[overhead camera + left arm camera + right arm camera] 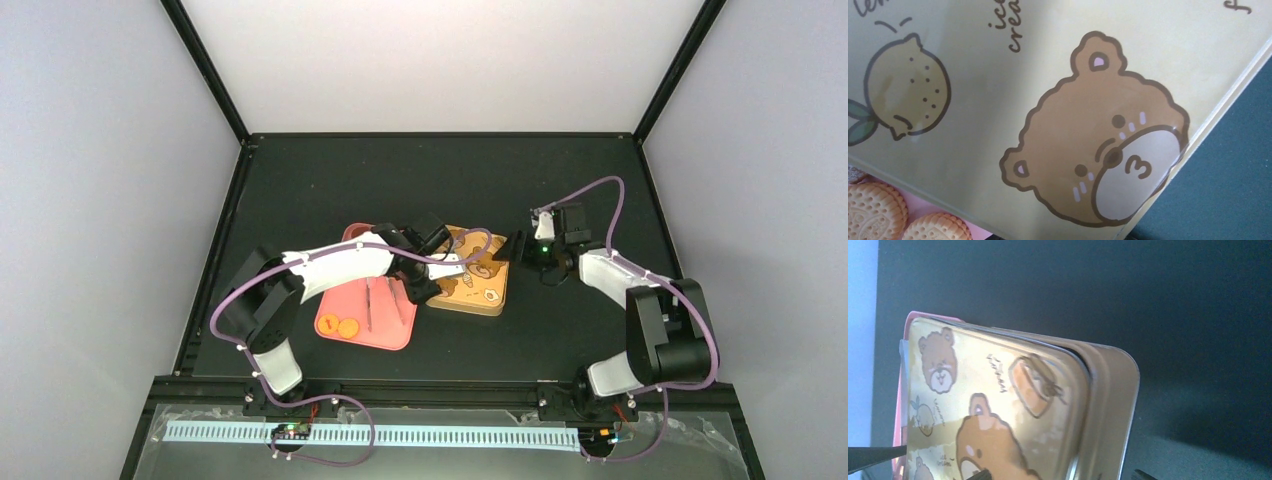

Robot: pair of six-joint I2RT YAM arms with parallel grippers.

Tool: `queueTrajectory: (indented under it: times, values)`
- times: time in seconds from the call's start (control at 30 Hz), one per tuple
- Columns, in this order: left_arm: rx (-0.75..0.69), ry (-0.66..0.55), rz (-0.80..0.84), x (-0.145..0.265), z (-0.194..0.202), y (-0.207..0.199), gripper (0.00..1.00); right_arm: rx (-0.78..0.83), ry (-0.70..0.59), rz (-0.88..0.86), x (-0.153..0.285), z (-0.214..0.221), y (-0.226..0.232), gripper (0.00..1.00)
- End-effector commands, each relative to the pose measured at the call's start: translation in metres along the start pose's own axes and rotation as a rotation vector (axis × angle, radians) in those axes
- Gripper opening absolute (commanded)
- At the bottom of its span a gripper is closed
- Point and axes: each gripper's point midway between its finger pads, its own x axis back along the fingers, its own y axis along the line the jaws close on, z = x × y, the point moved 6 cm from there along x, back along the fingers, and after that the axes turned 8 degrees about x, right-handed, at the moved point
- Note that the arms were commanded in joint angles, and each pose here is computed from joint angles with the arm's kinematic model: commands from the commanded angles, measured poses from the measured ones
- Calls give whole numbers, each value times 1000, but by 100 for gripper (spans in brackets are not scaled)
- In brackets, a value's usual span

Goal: Pack the cookies
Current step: Press the box lid onto the packing box.

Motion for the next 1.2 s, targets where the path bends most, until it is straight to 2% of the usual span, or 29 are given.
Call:
queueTrajectory:
  times: [0.0, 0.27, 0.67, 0.8, 1.0, 1.17]
  values:
    - [-31, -52, 6, 12, -18, -5, 55, -81, -14, -160, -6, 1, 1, 73]
    - [-56, -50, -11, 7, -27, -8, 54, -126, -7, -290, -6, 12, 11, 73]
    - [-93, -53, 18, 3, -33, -21, 54, -117, 15, -321, -6, 21, 20, 69]
    - [-96, -57, 17, 6, -35, -21, 53, -117, 55, -301, -15, 33, 20, 65]
    - [-107, -43, -22, 5, -27, -18, 53, -88, 57, -178, -12, 41, 7, 62]
    - [-103, -50, -35, 7, -28, -15, 52, -64, 46, -111, -9, 43, 1, 51]
